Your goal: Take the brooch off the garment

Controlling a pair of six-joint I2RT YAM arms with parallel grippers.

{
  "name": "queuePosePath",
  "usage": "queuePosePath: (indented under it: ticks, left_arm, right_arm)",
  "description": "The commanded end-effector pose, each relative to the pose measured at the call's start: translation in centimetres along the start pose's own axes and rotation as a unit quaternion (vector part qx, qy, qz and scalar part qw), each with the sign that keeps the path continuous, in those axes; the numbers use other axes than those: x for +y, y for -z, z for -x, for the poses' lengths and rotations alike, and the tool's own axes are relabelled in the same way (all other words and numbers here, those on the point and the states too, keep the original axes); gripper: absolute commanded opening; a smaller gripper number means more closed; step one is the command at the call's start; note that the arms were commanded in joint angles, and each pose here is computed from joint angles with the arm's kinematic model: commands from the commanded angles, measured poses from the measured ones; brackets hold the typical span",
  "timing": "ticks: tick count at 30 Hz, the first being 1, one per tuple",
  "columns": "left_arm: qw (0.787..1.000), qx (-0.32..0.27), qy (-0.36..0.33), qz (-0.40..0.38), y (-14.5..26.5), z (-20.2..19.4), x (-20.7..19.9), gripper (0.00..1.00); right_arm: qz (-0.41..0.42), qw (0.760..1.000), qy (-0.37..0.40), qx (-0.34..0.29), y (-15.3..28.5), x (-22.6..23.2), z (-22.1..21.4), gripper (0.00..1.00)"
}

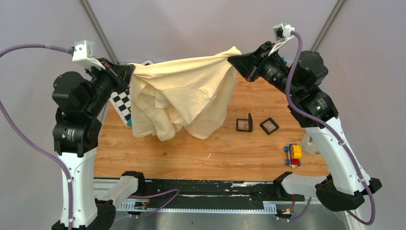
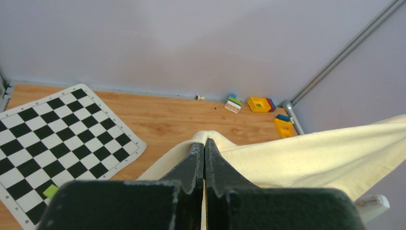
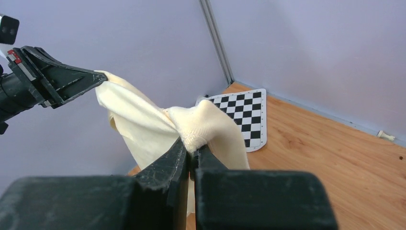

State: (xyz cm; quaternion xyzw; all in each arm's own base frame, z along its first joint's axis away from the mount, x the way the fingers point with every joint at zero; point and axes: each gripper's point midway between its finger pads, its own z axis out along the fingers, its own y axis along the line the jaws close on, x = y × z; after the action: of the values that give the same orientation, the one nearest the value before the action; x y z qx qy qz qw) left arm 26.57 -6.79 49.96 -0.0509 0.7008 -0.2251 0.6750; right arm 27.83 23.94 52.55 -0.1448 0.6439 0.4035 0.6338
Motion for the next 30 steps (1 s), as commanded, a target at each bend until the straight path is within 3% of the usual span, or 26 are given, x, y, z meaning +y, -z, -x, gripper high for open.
queuePosePath:
  ticks: [1, 5, 8, 11, 14, 16, 19, 21, 24, 26, 27, 28, 29, 30]
  left_arm:
    - [1.000, -0.008, -0.001, -0.018, 1.3, 0.3, -0.8, 0.00]
    - [0.999, 0.037, 0.029, -0.015, -3.1, -2.5, 0.4, 0.00]
    - [0.998, 0.051, 0.045, -0.009, -7.7, -3.5, 1.5, 0.00]
    - [0.999, 0.008, 0.036, 0.008, -10.2, -0.4, 1.9, 0.00]
    - [1.000, -0.015, 0.012, 0.014, -12.2, 2.8, 1.7, 0.00]
    - [0.999, -0.047, -0.007, 0.013, -11.8, 6.2, 0.7, 0.00]
    - [0.997, -0.071, -0.022, 0.003, -10.0, 9.1, -0.7, 0.00]
    - [0.998, -0.053, -0.023, -0.007, -8.9, 8.1, -1.1, 0.00]
    - [1.000, -0.010, -0.010, -0.005, -7.6, 4.0, -0.2, 0.00]
    - [0.998, 0.062, 0.015, 0.017, -7.1, -3.5, 2.4, 0.00]
    - [0.998, 0.057, 0.022, 0.011, -5.3, -4.2, 2.2, 0.00]
    - [0.993, 0.111, 0.037, 0.025, -5.3, -9.3, 3.9, 0.00]
    - [0.993, 0.111, 0.046, 0.020, -3.7, -10.2, 3.8, 0.00]
    - [0.984, 0.161, 0.061, 0.036, -3.2, -15.2, 5.4, 0.00]
  right_arm:
    - [0.019, 1.000, -0.019, -0.010, 1.4, 1.3, 0.9, 0.00]
    - [-0.079, 0.997, -0.019, -0.008, -1.1, -3.9, -0.9, 0.00]
    - [-0.091, 0.995, -0.029, -0.014, -3.8, -6.1, -0.7, 0.00]
    - [-0.076, 0.994, -0.070, -0.035, -6.3, -8.0, 2.1, 0.00]
    - [-0.028, 0.991, -0.107, -0.069, -6.8, -8.5, 7.7, 0.00]
    - [0.001, 0.990, -0.098, -0.102, -6.1, -7.3, 11.5, 0.00]
    - [0.001, 0.989, -0.085, -0.118, -4.9, -6.4, 13.3, 0.00]
    - [-0.005, 0.990, -0.108, -0.088, -4.3, -6.6, 10.7, 0.00]
    - [-0.016, 0.982, -0.186, 0.003, -2.7, -7.6, 1.4, 0.00]
    - [-0.022, 0.973, -0.222, 0.061, -1.1, -7.5, -5.3, 0.00]
    - [-0.026, 0.968, -0.235, 0.085, 0.0, -7.2, -8.2, 0.00]
    - [-0.032, 0.961, -0.250, 0.113, 1.2, -7.0, -11.6, 0.00]
    - [-0.039, 0.955, -0.260, 0.139, 2.5, -6.8, -15.0, 0.00]
    - [-0.043, 0.949, -0.269, 0.160, 3.7, -6.5, -18.1, 0.00]
